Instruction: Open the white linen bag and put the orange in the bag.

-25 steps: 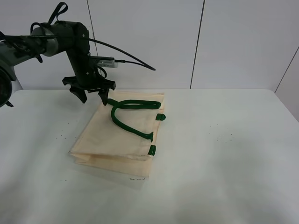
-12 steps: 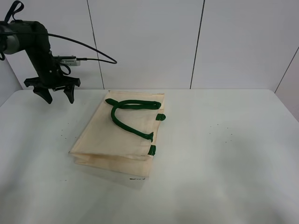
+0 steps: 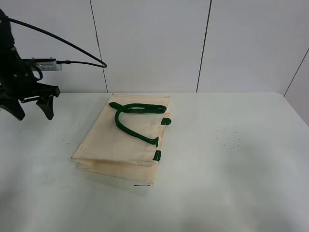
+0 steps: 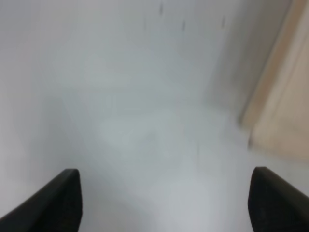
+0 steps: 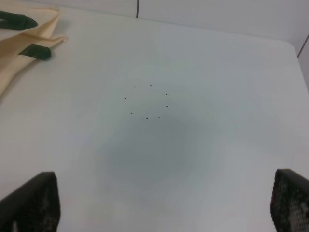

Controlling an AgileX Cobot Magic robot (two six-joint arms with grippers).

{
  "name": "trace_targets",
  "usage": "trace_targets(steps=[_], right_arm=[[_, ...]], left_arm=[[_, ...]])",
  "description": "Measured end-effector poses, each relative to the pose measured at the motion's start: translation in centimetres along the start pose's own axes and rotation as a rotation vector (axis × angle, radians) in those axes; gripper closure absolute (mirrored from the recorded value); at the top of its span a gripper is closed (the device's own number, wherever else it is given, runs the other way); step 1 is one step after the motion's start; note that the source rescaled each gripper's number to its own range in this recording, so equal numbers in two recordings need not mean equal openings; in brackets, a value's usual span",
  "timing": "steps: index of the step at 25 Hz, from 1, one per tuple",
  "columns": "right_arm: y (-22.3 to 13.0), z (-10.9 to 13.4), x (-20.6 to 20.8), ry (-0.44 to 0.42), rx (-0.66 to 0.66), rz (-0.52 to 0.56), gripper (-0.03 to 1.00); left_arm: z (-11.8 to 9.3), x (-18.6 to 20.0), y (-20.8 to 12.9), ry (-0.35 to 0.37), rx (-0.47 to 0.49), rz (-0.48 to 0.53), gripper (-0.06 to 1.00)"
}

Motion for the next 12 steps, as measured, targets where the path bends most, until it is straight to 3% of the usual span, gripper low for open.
trace_targets(steps=[7, 12], right_arm=[[0.0, 0.0, 0.0, 0.000, 0.000, 0.000, -0.03], [0.0, 0.0, 0.0, 0.000, 0.000, 0.000, -0.03]], left_arm=[[2.7, 2.4, -10.5, -0.007, 0.002, -0.030, 0.09], [4.5, 1.6, -18.1, -0.019, -0.005, -0.077, 0.09]])
Point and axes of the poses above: a point on each arm's last joint axis where the gripper is mounted, x pointing back along that axis away from the gripper, z along the wrist's bending axis when the last joint is at zero, y = z × x, the point moved 7 cm from there along -x, pointing out along that axis toward the gripper, and after that the axes turned 10 degrees about x, right-handed, at the moved point
